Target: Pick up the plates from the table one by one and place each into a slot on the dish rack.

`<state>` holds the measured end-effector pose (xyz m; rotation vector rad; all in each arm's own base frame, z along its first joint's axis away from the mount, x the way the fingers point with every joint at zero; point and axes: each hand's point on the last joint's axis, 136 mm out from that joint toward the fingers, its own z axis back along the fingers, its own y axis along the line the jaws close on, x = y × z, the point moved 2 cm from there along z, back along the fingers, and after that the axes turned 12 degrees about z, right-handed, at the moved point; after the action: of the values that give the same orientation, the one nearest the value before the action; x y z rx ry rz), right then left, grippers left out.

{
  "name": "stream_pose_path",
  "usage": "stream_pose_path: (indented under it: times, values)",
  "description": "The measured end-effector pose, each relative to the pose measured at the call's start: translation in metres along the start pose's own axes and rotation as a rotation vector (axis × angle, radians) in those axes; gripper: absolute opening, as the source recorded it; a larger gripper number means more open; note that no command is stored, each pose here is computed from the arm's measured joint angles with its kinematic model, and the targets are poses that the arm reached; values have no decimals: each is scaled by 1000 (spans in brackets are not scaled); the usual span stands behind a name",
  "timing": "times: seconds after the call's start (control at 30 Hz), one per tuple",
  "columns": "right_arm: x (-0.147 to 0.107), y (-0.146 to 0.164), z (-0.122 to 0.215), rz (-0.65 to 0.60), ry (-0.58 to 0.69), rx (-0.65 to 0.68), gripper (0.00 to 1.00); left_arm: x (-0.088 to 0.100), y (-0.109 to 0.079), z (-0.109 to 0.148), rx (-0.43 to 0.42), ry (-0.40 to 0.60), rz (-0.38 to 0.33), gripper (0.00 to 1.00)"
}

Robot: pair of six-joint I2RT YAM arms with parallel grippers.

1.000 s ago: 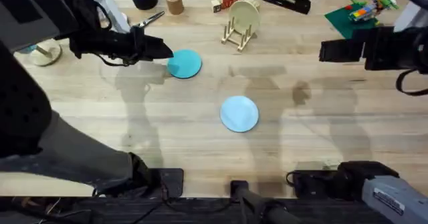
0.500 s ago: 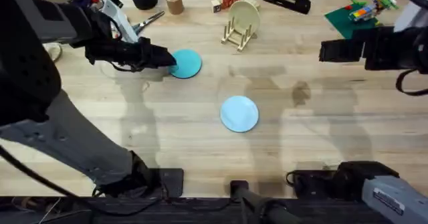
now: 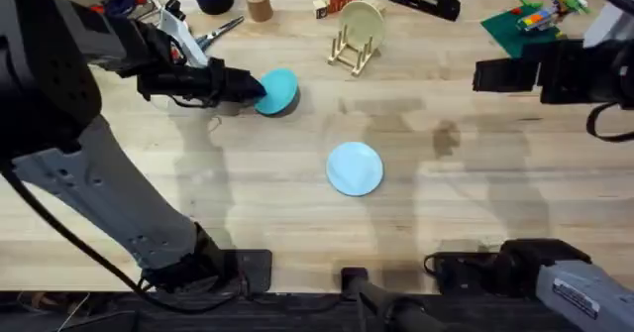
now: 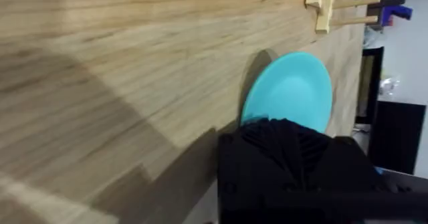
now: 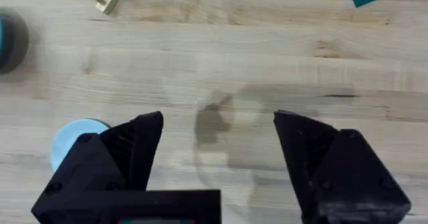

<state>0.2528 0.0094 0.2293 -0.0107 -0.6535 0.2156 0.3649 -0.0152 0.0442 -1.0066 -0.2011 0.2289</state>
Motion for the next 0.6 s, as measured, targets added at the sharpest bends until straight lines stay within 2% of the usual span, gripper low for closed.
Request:
stream_pose_path:
  times: [0.27,0.43,0.6]
  values:
    - [2,10,0,-6,-14,65,996,0,0,0,-13,1,2,41]
    - [8,29,-2,-52,-28,178,996,0,0,0,-13,0,2,41]
    - [29,58,-20,-69,-44,284,995,0,0,0,-13,0,2,40]
